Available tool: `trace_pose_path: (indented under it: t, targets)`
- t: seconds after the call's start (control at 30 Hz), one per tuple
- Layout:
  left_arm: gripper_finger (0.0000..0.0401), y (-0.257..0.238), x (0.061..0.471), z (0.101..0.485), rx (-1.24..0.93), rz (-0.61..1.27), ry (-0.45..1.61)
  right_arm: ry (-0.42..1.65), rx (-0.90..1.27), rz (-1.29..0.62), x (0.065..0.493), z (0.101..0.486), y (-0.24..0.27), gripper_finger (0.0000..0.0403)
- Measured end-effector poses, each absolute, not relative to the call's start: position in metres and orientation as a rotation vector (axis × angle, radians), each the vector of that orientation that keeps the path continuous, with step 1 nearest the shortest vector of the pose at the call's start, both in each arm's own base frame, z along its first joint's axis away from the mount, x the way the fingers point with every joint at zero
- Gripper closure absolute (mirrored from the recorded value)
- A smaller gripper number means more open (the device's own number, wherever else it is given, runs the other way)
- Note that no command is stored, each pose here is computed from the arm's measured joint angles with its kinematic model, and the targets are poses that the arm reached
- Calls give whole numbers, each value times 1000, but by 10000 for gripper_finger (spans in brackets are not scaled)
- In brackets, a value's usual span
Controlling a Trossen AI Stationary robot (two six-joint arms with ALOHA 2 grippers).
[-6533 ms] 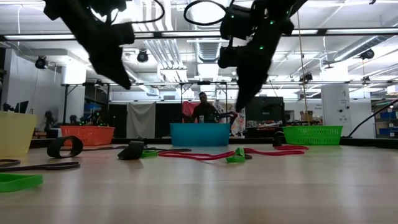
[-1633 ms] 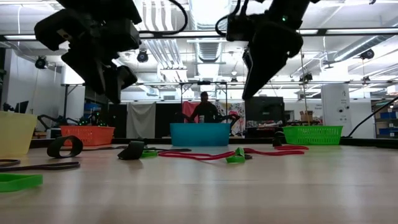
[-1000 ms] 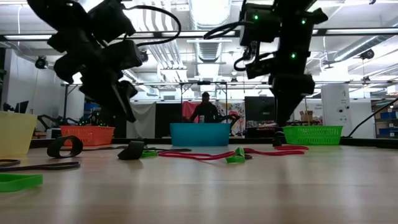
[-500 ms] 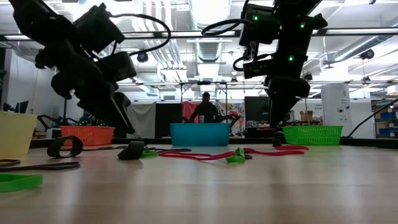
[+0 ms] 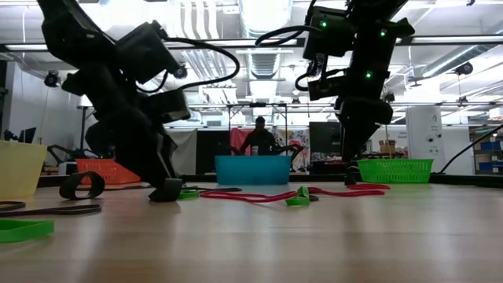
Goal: Sort rubber bands into baskets
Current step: Put the violet rubber band into the green bin
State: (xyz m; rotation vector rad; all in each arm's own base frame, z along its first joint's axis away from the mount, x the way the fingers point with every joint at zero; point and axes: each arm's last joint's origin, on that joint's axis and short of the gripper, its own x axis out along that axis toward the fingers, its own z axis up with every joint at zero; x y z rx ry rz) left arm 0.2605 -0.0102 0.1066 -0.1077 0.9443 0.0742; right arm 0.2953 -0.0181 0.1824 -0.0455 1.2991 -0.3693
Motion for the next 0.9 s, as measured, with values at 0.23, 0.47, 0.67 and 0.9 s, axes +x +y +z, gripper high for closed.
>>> trace_pose_path:
  t: [0.23,0.47,0.67,0.9]
  targets:
    - [268,-9,257,111,-101,101,947,1299,-45,-370,295,182,-18,213]
    - [391,-8,250,117,-82,114,982,1282,-43,-369,297,182,-18,213]
    - [400,-8,247,138,-39,75,931,1274,-56,-359,297,181,-18,213]
    - [401,-7,238,202,58,24,660,1171,-121,-303,308,185,-19,213]
